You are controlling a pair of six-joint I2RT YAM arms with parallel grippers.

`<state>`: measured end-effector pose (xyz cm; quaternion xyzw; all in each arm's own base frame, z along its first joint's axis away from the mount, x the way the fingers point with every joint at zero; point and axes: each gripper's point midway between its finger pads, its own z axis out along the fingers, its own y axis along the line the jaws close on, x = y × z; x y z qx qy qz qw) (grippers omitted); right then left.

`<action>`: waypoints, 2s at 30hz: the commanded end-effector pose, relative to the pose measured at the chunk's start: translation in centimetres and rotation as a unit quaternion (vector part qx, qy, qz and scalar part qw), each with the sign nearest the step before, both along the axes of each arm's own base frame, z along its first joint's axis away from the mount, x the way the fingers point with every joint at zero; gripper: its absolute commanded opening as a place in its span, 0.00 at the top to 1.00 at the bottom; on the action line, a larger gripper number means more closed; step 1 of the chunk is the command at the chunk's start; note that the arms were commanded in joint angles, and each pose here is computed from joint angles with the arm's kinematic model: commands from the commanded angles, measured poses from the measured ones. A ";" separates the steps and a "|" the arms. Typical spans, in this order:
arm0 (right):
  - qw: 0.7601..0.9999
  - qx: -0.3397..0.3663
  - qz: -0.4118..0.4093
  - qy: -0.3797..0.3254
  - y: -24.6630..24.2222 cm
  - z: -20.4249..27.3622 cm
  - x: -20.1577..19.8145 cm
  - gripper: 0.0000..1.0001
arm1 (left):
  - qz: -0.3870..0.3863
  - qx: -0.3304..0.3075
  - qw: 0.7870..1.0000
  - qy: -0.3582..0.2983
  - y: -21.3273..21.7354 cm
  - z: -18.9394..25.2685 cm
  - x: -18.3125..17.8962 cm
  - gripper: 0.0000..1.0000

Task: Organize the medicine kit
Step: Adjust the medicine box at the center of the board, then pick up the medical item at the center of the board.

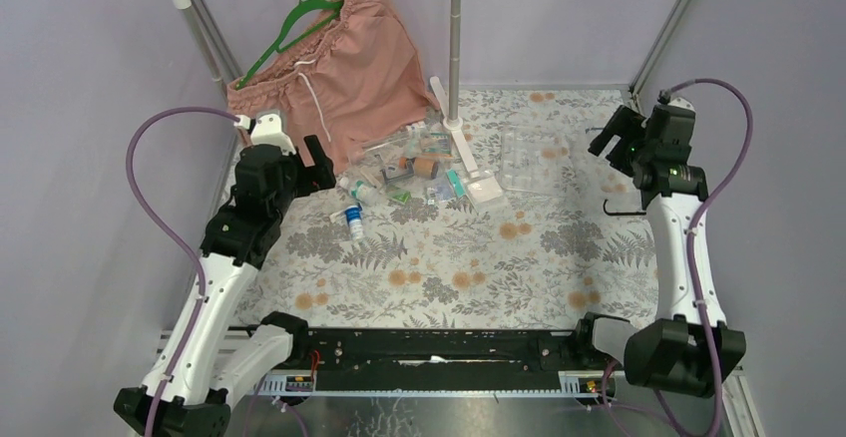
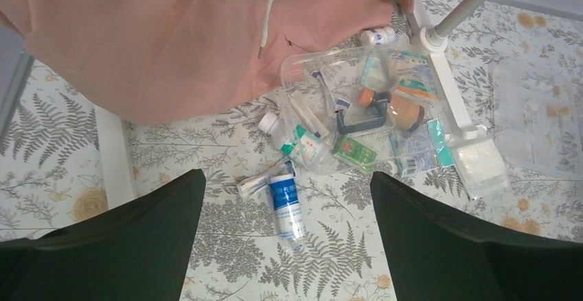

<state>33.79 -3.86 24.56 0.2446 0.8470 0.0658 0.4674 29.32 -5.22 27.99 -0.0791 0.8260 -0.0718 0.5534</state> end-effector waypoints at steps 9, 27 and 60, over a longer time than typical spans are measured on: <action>0.973 -0.122 0.177 0.078 8.2 -1.6 1.6 0.08 | -0.019 -0.043 0.998 -0.032 -1.9 -0.4 2.1 0.01; 0.974 -0.067 0.213 0.044 13.6 -4.7 2.1 0.00 | -0.104 -0.120 0.984 -0.083 -5.7 2.1 2.1 0.05; 0.919 -0.049 0.358 0.155 24.1 -13.2 2.1 0.25 | -0.046 -0.076 0.996 -0.015 -3.4 -4.1 3.0 0.01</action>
